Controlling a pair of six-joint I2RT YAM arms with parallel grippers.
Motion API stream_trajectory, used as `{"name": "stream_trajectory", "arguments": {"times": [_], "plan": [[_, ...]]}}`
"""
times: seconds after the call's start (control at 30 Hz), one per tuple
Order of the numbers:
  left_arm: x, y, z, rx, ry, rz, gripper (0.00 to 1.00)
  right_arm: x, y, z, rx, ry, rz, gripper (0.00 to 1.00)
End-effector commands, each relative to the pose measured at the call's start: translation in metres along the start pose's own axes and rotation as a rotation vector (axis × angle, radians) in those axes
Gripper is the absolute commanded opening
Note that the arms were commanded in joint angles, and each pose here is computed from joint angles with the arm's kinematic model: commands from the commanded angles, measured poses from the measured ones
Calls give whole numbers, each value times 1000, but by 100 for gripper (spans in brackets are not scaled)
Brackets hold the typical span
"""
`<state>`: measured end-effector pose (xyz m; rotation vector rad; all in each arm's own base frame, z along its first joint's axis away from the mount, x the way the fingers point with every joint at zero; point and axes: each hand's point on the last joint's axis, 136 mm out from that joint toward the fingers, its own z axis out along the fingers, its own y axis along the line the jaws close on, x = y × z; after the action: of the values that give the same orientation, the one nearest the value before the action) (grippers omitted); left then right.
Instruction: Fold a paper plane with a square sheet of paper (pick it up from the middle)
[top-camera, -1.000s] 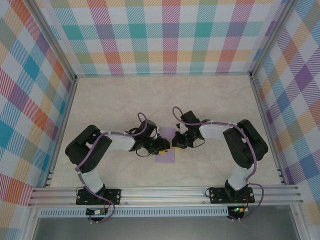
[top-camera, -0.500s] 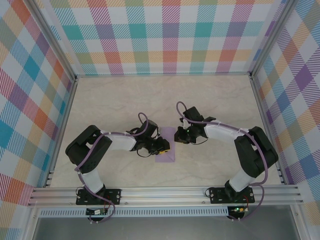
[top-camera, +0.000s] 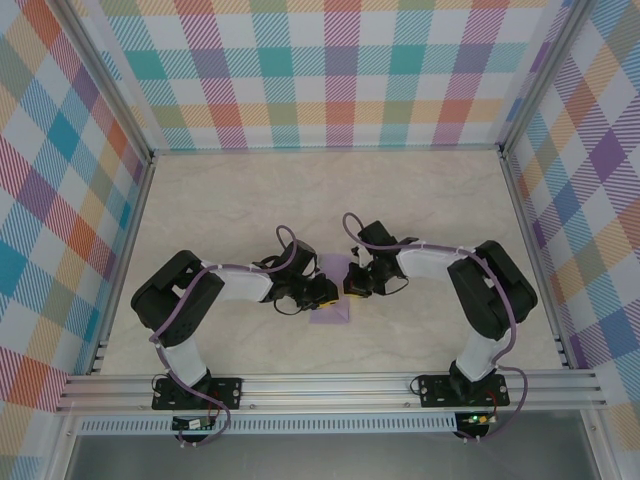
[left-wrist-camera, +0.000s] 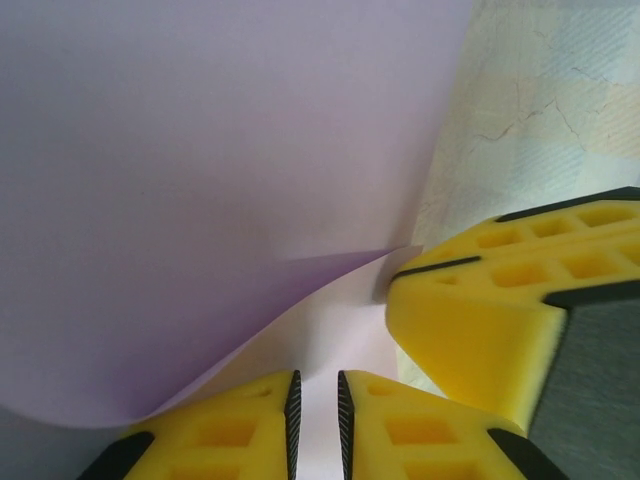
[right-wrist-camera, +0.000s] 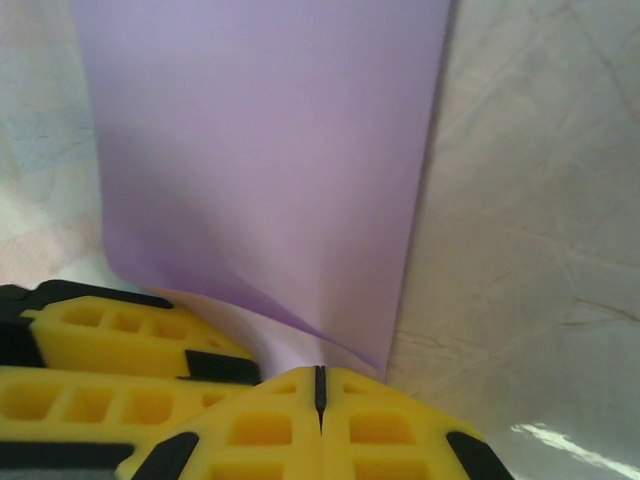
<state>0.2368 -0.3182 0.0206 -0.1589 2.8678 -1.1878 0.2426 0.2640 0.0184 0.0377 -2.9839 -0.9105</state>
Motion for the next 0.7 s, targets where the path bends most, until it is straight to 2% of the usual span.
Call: {"name": "stream_trajectory", "arguments": {"times": [0.0, 0.13, 0.23, 0.67], "plan": [[10, 25, -3, -112, 17, -37, 20, 5, -7, 7, 26, 31, -13, 1], [-3, -12, -15, -27, -30, 38, 21, 12, -23, 12, 84, 54, -20, 0], [-14, -23, -22, -26, -77, 73, 21, 14, -29, 14, 105, 63, -29, 0], [-24, 1, -6, -128, -85, 52, 20, 15, -36, 20, 127, 81, -26, 0]]}}
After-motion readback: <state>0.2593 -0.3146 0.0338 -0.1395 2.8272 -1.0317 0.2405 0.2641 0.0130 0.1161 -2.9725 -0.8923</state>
